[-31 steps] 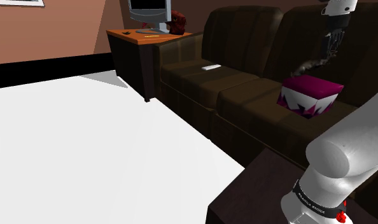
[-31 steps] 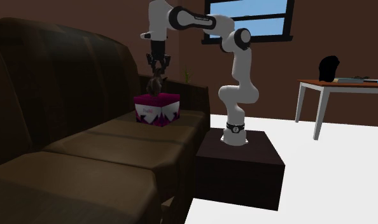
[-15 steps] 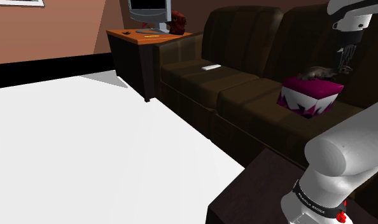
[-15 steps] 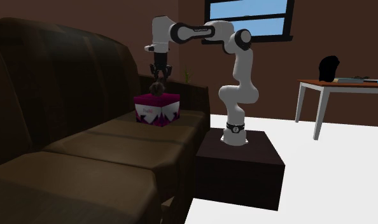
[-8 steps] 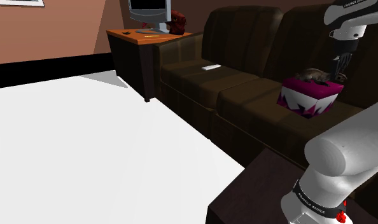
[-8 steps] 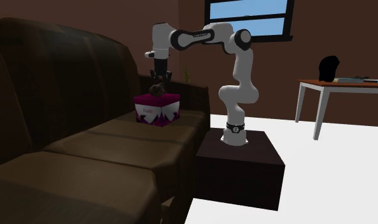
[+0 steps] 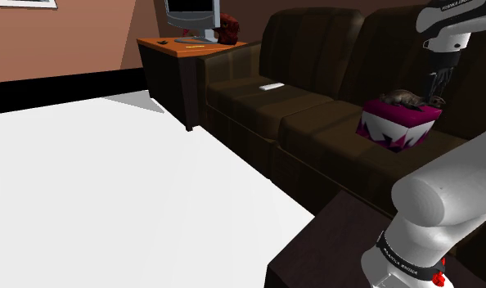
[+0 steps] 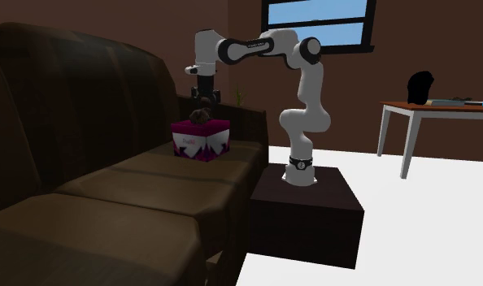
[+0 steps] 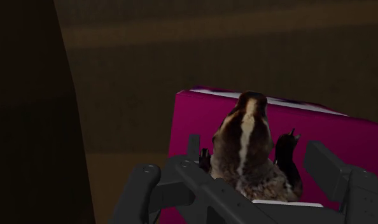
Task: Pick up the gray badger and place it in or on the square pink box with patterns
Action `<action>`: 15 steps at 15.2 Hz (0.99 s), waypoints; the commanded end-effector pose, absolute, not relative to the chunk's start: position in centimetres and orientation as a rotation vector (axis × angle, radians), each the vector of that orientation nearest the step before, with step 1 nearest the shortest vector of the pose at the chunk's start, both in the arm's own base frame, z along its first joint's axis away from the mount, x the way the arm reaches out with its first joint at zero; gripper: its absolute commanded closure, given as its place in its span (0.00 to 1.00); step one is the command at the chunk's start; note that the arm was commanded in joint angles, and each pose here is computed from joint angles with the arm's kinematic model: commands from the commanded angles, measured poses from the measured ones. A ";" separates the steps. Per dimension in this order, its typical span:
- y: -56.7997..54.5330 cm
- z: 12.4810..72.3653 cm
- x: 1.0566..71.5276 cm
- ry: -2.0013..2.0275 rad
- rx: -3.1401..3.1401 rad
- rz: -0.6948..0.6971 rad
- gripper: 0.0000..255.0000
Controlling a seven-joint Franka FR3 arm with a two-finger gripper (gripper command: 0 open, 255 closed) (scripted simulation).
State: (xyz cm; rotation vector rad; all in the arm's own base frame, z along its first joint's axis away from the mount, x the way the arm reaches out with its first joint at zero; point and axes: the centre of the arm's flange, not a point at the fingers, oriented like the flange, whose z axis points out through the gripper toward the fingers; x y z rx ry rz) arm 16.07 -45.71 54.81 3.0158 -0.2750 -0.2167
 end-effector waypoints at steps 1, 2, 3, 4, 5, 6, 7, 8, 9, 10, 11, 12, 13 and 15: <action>-45.7 54.8 16.1 -0.275 3.016 -0.217 0.00; -45.7 54.8 16.1 -0.275 3.016 -0.217 0.00; -45.7 54.8 16.1 -0.275 3.016 -0.217 0.00; -45.7 54.8 16.1 -0.275 3.016 -0.217 0.00; -45.6 56.1 16.3 -0.275 3.016 -0.217 0.00; -45.5 57.4 16.5 -0.275 3.016 -0.217 0.00; -45.3 58.7 16.7 -0.275 3.016 -0.217 0.00; -45.2 59.7 16.8 -0.275 3.016 -0.217 0.00; -45.2 59.7 16.8 -0.275 3.016 -0.217 0.00; -45.2 59.7 16.8 -0.275 3.016 -0.217 0.00; -45.2 59.7 16.8 -0.275 3.016 -0.217 0.00; -45.2 59.7 16.8 -0.275 3.016 -0.217 0.00; -45.2 59.7 16.8 -0.275 3.016 -0.217 0.00; -45.2 59.7 16.8 -0.275 3.016 -0.217 0.00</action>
